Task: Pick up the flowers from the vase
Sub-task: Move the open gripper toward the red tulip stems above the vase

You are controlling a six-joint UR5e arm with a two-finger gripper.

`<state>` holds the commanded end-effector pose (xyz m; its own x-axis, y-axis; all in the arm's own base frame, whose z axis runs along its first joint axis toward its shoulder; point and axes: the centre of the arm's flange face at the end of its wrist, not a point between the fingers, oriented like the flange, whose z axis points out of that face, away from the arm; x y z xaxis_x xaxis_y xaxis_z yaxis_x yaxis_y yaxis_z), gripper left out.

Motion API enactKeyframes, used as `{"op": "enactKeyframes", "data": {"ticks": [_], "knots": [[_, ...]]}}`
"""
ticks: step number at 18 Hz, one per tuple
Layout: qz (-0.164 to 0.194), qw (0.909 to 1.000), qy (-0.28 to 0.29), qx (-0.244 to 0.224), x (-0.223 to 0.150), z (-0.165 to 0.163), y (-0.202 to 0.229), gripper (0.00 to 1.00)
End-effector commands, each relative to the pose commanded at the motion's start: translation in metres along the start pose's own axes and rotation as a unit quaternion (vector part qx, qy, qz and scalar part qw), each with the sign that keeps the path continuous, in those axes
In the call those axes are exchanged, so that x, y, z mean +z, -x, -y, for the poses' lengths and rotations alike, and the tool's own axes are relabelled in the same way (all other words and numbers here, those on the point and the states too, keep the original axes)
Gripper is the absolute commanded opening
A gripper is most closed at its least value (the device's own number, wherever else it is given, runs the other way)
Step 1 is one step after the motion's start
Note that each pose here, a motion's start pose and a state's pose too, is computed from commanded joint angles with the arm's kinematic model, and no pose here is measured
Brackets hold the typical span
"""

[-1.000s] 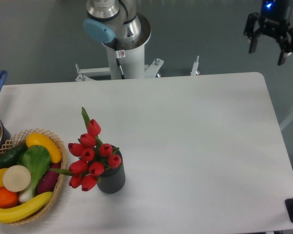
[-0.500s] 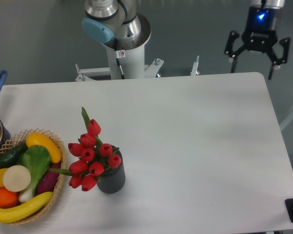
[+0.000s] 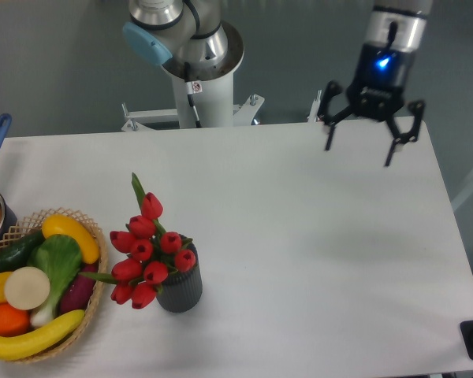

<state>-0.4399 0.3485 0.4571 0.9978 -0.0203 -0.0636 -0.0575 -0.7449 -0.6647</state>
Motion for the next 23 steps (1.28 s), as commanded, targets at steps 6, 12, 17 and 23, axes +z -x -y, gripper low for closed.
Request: {"op": "enactKeyframes", "data": {"ticks": [6,12,17,23], "knots": [[-0.034,0.9989,-0.004,0.033,0.030,0.027,-0.040,1.00],[-0.073,0.9961,-0.018,0.045,0.063,0.024,-0.075,1.00],[-0.107,0.9895,-0.018,0.096,0.088,0.027,-0.108,1.00],[-0.136,0.9830,-0.019,0.122,0.107,0.030,-0.135,1.00]]}}
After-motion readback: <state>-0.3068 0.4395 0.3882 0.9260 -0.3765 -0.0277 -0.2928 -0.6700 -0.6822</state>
